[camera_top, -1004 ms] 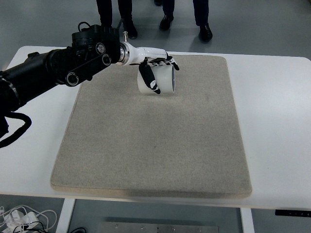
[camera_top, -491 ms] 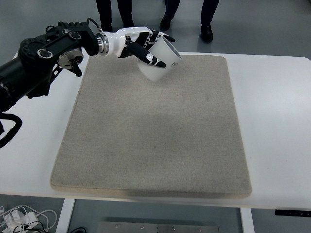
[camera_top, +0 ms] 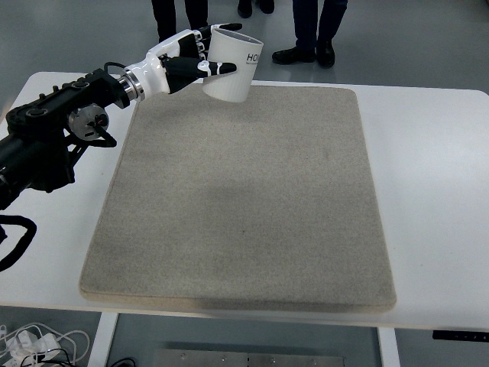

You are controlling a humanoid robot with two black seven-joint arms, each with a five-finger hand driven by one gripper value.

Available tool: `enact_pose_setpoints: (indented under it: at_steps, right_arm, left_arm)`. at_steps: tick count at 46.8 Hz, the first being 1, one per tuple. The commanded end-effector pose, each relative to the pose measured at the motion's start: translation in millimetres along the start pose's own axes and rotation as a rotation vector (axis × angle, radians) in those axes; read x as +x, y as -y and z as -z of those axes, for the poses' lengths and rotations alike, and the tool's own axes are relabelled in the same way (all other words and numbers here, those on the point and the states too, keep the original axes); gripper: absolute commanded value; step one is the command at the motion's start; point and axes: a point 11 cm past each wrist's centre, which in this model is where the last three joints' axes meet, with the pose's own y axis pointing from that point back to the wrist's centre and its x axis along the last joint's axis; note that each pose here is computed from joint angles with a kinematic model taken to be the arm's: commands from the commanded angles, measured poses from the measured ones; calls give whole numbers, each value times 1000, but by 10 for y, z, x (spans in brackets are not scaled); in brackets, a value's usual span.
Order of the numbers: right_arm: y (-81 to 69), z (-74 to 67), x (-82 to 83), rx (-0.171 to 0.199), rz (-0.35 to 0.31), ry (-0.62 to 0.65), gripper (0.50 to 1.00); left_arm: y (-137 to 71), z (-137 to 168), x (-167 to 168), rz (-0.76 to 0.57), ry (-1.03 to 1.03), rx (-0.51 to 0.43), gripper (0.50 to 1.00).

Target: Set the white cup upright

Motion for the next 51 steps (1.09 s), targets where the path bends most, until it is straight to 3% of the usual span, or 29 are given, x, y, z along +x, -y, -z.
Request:
enact_pose_setpoints:
  at_steps: [1, 16, 32, 51]
  right_arm:
    - [0, 0, 0, 0, 0, 0, 952]
    - [0, 0, 0, 0, 0, 0, 952]
    - [0, 0, 0, 0, 0, 0, 952]
    - [0, 0, 0, 0, 0, 0, 952]
  left_arm:
    - [-53, 56, 14, -9, -17, -51, 568]
    - [-236, 67, 172, -70, -1, -220, 572]
    - [-194, 443, 43, -59, 177, -67, 568]
    - [-157, 636, -15, -131, 218, -50, 572]
